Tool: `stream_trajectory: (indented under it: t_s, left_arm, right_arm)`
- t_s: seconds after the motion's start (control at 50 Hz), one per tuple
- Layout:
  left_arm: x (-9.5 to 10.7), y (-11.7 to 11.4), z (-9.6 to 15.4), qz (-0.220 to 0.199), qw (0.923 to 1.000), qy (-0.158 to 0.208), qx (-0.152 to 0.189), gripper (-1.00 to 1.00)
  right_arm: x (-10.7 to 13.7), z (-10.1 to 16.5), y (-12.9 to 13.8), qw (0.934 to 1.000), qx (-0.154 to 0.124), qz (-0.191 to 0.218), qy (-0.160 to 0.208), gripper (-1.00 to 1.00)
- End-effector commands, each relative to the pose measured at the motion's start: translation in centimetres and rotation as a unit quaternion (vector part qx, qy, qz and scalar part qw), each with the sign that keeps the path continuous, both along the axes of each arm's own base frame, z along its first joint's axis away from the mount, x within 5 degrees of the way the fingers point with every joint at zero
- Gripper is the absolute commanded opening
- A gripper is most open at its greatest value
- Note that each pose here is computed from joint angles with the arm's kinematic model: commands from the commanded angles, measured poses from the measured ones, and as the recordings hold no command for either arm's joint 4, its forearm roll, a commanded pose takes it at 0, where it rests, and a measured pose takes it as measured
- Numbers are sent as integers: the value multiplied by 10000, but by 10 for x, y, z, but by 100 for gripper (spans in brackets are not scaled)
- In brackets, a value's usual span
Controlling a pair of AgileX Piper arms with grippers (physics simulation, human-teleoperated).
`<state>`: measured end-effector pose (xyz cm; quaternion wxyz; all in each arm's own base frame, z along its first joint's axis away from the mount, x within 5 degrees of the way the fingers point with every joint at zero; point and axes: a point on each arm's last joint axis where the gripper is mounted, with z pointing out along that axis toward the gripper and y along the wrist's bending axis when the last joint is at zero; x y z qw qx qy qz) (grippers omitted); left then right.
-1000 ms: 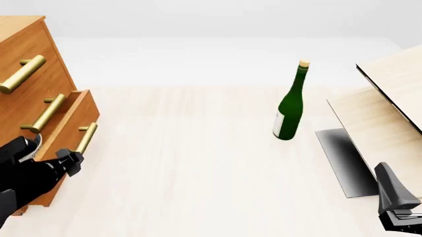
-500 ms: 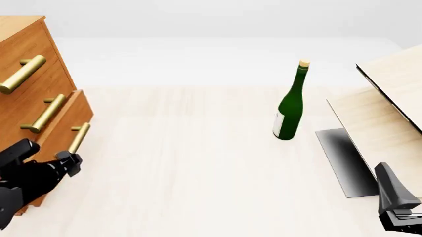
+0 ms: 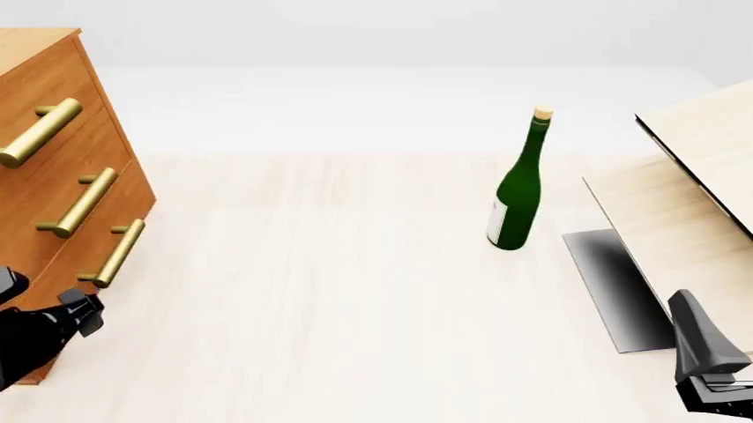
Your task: Put the bowl in the bottom drawer of the cabinet and close it.
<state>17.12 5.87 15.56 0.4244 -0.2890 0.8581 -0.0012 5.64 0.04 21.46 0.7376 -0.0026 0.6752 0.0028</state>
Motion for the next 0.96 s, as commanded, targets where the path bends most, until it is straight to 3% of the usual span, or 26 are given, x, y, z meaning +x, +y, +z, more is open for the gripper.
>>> stream_trajectory:
  t_s: [0.02, 0.36, 0.96]
  left_arm:
    - [-14, 25, 17, 347, 9971, -35, 682, 100]
    - [-24, 32, 15, 69, 9885, 142, 1504, 100]
    - [-37, 37, 8, 106, 9816, 300, 1881, 100]
  right_arm:
    - [0, 0, 0, 10000, 0, 1, 0, 100]
    - [0, 0, 0, 10000, 0, 1, -1, 100]
    - [0, 0, 0, 10000, 0, 0, -1, 100]
